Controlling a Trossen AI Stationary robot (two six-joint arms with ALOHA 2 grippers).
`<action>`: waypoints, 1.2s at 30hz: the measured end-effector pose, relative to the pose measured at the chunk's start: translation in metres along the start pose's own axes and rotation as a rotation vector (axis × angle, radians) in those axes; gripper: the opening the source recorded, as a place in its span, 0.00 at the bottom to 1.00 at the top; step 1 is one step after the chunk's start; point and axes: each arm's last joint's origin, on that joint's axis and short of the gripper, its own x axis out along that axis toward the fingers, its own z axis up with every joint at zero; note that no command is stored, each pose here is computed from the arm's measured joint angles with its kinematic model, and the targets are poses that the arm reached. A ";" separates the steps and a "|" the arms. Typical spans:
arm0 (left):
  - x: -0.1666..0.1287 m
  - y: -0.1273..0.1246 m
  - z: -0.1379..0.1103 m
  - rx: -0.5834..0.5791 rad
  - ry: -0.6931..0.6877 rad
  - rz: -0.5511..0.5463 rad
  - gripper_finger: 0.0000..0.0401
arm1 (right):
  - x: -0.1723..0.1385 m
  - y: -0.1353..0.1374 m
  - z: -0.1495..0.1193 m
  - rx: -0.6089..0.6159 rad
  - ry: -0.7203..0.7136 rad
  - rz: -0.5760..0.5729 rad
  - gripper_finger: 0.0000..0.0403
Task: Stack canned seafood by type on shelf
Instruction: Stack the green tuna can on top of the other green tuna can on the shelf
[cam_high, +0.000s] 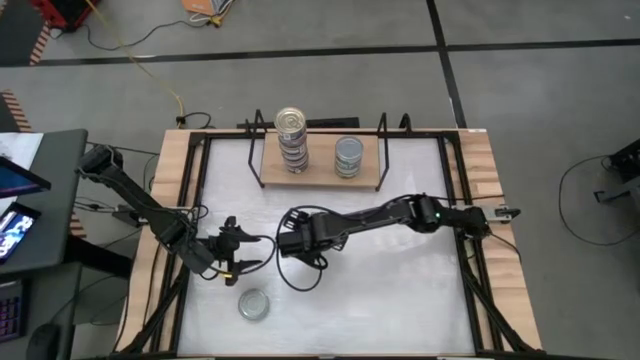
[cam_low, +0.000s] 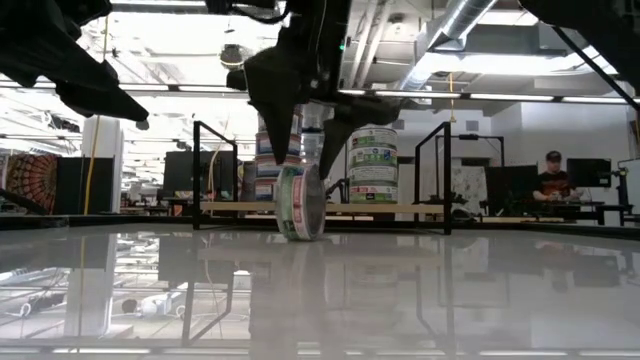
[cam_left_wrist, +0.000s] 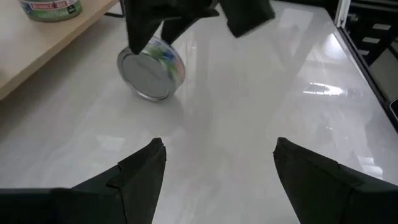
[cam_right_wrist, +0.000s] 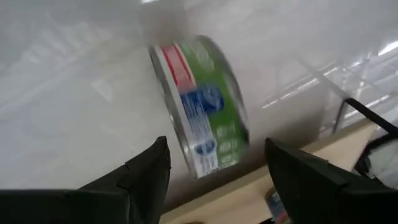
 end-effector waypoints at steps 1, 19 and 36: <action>0.000 0.000 0.000 -0.001 0.002 0.002 0.72 | 0.001 0.000 0.001 -0.006 0.000 0.000 0.72; 0.000 0.000 -0.001 -0.003 0.005 0.006 0.72 | -0.004 0.002 0.024 0.056 -0.264 0.033 0.53; 0.000 0.001 0.000 0.017 -0.014 0.037 0.72 | -0.063 -0.003 -0.024 0.420 -0.244 0.088 0.39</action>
